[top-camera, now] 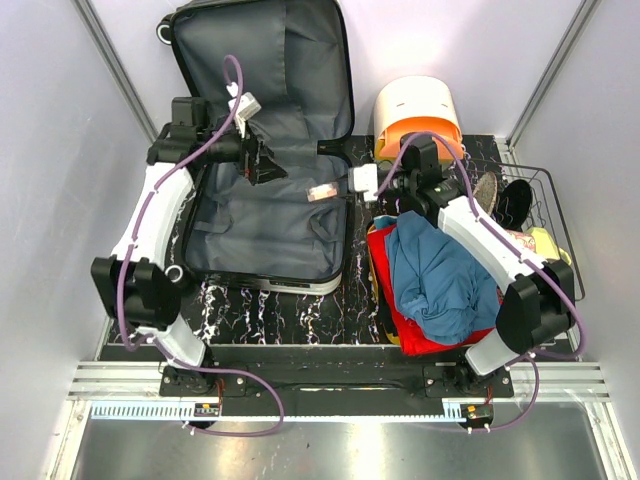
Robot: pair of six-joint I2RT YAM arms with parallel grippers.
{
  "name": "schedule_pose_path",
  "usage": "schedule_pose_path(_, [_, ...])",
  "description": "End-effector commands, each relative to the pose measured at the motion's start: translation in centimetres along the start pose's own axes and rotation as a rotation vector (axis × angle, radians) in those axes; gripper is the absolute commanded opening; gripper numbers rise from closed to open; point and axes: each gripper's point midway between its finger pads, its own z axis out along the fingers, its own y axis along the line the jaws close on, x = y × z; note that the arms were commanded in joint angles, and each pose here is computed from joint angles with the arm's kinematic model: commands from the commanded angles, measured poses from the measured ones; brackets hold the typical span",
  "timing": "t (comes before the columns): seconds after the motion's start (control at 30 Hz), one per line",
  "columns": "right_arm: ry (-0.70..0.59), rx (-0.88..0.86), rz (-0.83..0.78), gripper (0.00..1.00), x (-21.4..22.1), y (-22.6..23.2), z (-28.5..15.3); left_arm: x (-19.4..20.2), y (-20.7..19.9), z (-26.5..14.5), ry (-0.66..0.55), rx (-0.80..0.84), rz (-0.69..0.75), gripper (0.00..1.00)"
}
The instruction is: Open, take out, and arrange the luggage
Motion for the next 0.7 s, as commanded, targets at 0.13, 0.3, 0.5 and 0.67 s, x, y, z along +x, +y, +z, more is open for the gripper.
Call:
schedule_pose_path(0.13, [-0.064, 0.085, 0.4, 0.0, -2.6, -4.3, -0.1, -2.6, -4.9, 0.2, -0.066, 0.058, 0.514, 0.99])
schedule_pose_path(0.3, [-0.089, 0.033, 0.482, 0.0, -3.5, -4.0, 0.1, -1.3, -6.3, 2.0, -0.016, 0.103, 0.55, 0.99])
schedule_pose_path(0.5, [-0.1, 0.023, 0.495, 0.0, -4.0, -4.0, 0.0, -0.5, -7.4, 3.3, 0.012, 0.138, 0.571, 0.93])
schedule_pose_path(0.67, [-0.104, 0.021, 0.49, 0.0, -4.4, -4.0, -0.2, -0.5, -7.5, 3.8, 0.015, 0.156, 0.515, 0.66])
